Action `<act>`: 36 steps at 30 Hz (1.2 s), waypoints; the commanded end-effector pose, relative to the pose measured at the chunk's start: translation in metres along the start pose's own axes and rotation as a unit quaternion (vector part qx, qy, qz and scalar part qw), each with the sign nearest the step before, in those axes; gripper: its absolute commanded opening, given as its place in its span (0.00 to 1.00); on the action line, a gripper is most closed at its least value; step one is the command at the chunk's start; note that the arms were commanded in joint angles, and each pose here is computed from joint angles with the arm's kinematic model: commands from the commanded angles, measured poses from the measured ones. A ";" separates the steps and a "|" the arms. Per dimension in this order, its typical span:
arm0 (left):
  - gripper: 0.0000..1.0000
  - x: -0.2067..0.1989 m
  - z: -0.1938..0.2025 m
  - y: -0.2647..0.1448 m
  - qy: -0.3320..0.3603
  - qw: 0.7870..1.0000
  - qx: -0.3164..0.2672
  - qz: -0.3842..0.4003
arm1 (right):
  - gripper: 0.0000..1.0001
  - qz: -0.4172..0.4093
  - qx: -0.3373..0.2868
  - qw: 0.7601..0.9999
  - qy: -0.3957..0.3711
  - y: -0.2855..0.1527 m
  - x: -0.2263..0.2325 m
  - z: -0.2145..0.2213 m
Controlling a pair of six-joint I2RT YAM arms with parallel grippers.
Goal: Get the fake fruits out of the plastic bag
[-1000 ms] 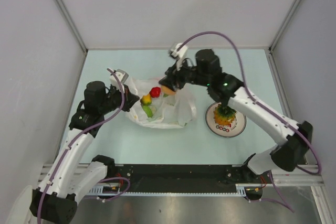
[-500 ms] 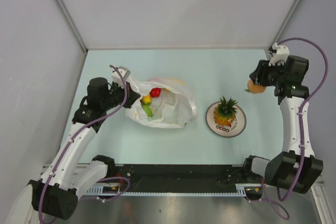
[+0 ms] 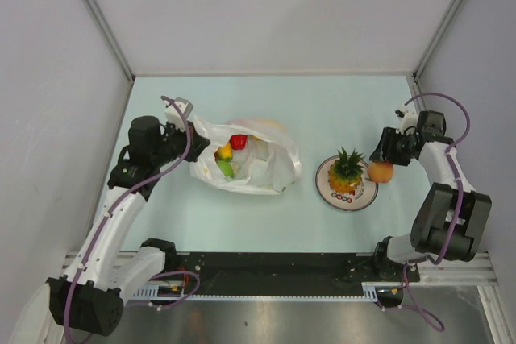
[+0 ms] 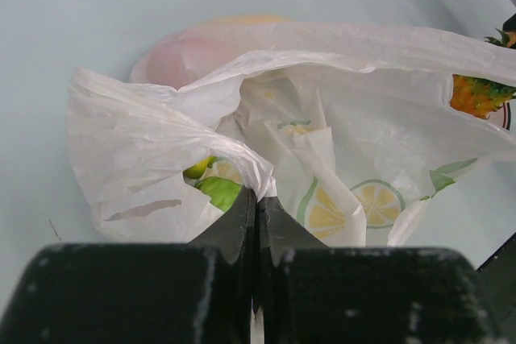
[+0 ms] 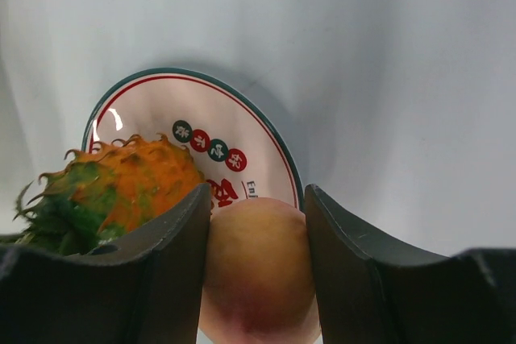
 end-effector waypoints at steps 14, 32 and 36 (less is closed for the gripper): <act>0.04 0.013 -0.015 0.004 -0.002 1.000 -0.007 -0.013 | 0.22 -0.024 0.028 0.999 0.003 0.063 0.015 -0.002; 0.04 0.014 -0.015 0.009 -0.004 1.000 0.000 -0.003 | 1.00 -0.049 -0.024 0.998 0.033 0.027 0.011 -0.028; 0.03 0.007 -0.016 -0.001 0.001 1.000 -0.001 0.011 | 1.00 -0.066 -0.133 0.989 -0.026 -0.025 0.031 -0.068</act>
Point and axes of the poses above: each gripper's point midway between its finger pads, its own y axis out along the fingers, its own x axis along the line the jaws close on, z = x × y, the point moved 8 cm from there along -y, back along the fingers, and after that the axes turned 4 degrees about y, right-handed, at the moved point
